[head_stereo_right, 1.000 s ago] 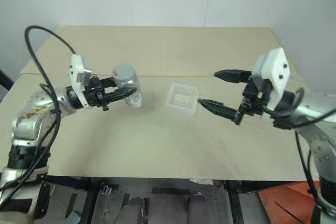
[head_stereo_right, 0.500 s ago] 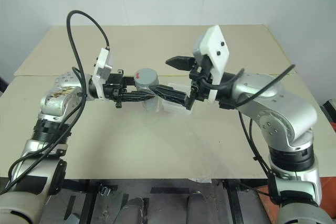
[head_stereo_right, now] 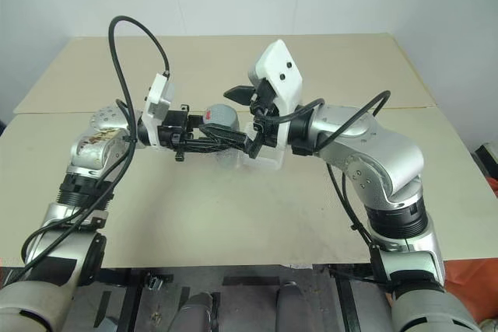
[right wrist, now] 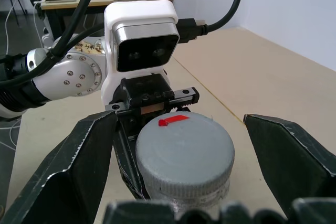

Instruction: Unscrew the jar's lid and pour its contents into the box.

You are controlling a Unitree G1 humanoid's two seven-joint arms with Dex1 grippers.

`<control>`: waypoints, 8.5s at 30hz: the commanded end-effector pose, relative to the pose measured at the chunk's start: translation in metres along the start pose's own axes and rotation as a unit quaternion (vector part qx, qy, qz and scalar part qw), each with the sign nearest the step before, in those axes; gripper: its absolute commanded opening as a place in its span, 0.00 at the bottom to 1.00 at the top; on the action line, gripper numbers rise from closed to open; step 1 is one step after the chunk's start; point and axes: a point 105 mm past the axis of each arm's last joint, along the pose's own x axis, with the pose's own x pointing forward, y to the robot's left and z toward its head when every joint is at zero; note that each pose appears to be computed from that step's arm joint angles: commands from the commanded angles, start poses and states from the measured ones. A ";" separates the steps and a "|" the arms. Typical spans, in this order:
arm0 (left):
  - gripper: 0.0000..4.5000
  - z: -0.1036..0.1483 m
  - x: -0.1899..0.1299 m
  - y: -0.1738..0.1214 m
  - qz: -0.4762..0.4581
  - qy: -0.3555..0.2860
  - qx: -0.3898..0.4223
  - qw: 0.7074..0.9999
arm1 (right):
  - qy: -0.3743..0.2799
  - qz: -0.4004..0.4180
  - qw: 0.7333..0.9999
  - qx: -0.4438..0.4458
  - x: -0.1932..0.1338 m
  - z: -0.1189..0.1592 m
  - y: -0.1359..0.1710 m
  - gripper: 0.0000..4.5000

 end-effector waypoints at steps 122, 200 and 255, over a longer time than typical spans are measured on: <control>0.42 0.020 -0.009 0.001 -0.010 -0.021 0.046 0.999 | -0.032 -0.006 0.998 -0.047 0.006 0.023 0.001 0.99; 0.42 0.019 -0.028 -0.007 0.008 -0.007 0.033 0.999 | -0.014 -0.061 0.998 -0.028 -0.020 0.006 -0.031 0.99; 0.42 0.017 -0.019 0.001 0.008 -0.005 0.038 0.999 | -0.018 -0.039 0.998 -0.038 -0.005 0.014 -0.016 0.99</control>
